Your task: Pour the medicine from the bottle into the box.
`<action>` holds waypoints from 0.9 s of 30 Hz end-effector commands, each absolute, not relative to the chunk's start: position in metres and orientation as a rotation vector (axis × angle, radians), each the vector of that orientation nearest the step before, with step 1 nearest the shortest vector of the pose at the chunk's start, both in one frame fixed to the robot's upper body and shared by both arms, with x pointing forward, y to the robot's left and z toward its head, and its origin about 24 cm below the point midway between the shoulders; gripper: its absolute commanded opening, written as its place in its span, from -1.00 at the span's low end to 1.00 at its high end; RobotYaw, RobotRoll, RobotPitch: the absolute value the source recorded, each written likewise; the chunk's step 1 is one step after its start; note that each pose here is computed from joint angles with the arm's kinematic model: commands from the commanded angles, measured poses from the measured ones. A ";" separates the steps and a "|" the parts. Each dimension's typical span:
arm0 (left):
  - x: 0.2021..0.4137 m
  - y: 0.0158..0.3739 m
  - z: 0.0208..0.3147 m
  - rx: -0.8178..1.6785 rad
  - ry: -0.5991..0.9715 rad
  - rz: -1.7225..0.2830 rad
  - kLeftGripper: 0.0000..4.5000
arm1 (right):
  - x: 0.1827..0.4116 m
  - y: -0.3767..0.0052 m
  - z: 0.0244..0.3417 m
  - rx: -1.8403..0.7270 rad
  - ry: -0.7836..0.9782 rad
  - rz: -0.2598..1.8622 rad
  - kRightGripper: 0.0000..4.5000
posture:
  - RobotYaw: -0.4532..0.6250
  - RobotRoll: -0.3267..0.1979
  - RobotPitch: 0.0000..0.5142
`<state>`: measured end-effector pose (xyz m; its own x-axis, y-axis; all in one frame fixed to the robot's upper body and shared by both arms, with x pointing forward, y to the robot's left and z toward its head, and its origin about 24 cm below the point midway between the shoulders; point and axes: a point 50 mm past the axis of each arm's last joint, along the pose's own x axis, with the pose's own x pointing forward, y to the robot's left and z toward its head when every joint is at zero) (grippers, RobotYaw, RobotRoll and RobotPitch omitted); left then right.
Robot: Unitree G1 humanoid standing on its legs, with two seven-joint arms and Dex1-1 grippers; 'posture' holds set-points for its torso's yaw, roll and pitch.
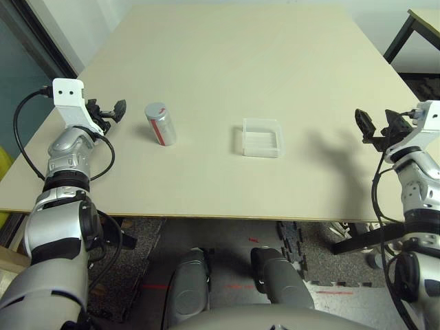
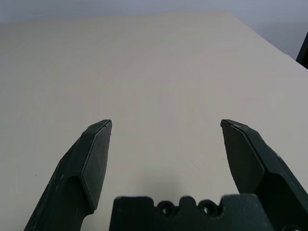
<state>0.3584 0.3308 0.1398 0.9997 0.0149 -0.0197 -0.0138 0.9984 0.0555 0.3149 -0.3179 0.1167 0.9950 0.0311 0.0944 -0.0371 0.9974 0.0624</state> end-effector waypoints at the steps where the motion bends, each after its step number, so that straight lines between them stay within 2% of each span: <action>1: 0.360 0.331 0.147 0.059 0.003 0.013 0.97 | 0.317 -0.319 0.119 0.057 -0.104 0.029 1.00 | -0.39 0.25 -0.50; 14: 0.358 0.333 0.146 -0.028 0.024 0.019 0.97 | 0.325 -0.306 0.124 0.065 -0.129 0.123 1.00 | -0.34 0.25 -0.53; 19: 0.355 0.329 0.149 -0.065 0.013 -0.071 0.97 | 0.323 -0.290 0.130 0.079 -0.153 0.315 1.00 | -0.34 0.25 -0.55; 27: 0.338 0.337 0.149 -0.014 -0.008 -0.111 0.97 | 0.312 -0.250 0.139 0.101 -0.143 0.714 1.00 | -0.30 0.25 -0.54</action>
<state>0.3423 0.3325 0.1435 0.9941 -0.1079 -0.0064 0.1077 0.9940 -0.0200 0.3162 -0.2594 0.1374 0.8033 0.5715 0.1677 -0.5852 0.8097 0.0436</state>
